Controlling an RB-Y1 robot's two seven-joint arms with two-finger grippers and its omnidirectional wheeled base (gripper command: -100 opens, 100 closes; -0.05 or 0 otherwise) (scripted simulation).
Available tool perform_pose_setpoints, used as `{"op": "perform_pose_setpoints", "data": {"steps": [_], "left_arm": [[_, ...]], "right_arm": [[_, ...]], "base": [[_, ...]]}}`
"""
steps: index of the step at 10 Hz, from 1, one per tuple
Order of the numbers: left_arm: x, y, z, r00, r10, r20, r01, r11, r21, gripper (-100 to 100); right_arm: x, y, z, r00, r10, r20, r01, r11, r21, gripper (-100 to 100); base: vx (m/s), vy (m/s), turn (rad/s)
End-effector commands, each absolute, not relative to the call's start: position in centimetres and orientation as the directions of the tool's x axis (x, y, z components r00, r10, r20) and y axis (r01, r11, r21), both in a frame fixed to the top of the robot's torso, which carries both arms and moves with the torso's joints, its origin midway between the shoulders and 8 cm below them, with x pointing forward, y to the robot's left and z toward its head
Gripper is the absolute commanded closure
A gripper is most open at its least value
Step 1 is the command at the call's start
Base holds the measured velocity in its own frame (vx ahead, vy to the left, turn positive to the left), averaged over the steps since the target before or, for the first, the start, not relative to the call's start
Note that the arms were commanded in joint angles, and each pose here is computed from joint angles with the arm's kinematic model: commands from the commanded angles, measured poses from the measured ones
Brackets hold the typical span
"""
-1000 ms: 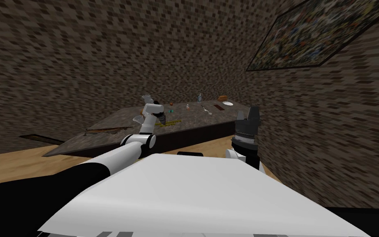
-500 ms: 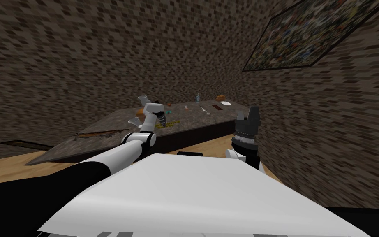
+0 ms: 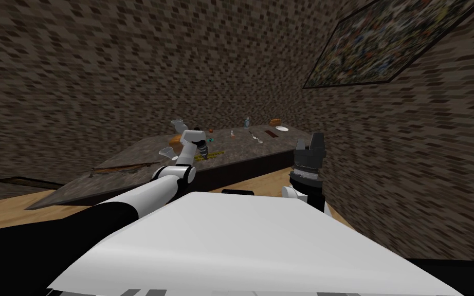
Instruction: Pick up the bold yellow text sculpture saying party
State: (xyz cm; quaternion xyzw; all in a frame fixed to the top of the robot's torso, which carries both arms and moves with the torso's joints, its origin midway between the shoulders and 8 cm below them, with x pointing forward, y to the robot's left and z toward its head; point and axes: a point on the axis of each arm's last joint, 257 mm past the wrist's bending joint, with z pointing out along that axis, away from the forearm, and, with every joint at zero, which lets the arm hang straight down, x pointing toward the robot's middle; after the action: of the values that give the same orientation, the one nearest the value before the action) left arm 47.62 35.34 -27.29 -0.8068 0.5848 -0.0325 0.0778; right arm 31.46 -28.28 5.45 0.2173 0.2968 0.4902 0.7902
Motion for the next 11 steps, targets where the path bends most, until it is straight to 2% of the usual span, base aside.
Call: {"op": "perform_pose_setpoints", "data": {"steps": [1,3,4,8,9,10,11], "left_arm": [[47.7,35.3,-28.2,0.313,-0.949,-0.038,-0.938,-0.303,-0.167,-100],[47.6,35.5,-28.3,0.314,-0.949,-0.038,-0.938,-0.303,-0.165,-100],[47.7,35.5,-28.3,0.313,-0.949,-0.038,-0.938,-0.303,-0.167,100],[47.6,35.5,-28.4,0.314,-0.949,-0.038,-0.938,-0.304,-0.164,100],[47.6,35.5,-28.4,0.314,-0.949,-0.038,-0.938,-0.304,-0.164,0],[47.7,35.3,-27.2,0.314,-0.949,-0.038,-0.938,-0.303,-0.166,100],[47.6,35.3,-26.7,0.314,-0.949,-0.038,-0.938,-0.304,-0.166,100]], "right_arm": [[31.5,-28.3,5.4,0.343,0.904,-0.256,-0.646,0.425,0.634,0],[31.5,-28.3,5.4,0.343,0.904,-0.256,-0.646,0.425,0.634,0],[31.5,-28.3,5.4,0.343,0.904,-0.256,-0.646,0.425,0.634,0],[31.5,-28.3,5.4,0.343,0.904,-0.256,-0.646,0.425,0.634,0],[31.5,-28.3,5.4,0.343,0.904,-0.256,-0.646,0.425,0.634,0],[31.5,-28.3,5.4,0.343,0.904,-0.256,-0.646,0.425,0.634,0],[31.5,-28.3,5.4,0.343,0.904,-0.256,-0.646,0.425,0.634,0]], "base": [[0.007,0.004,0.001],[0.004,0.002,0.000],[0.000,0.000,0.000],[0.000,0.000,0.000],[0.000,0.000,0.000],[-0.007,-0.003,-0.004],[-0.007,-0.002,-0.004]]}}
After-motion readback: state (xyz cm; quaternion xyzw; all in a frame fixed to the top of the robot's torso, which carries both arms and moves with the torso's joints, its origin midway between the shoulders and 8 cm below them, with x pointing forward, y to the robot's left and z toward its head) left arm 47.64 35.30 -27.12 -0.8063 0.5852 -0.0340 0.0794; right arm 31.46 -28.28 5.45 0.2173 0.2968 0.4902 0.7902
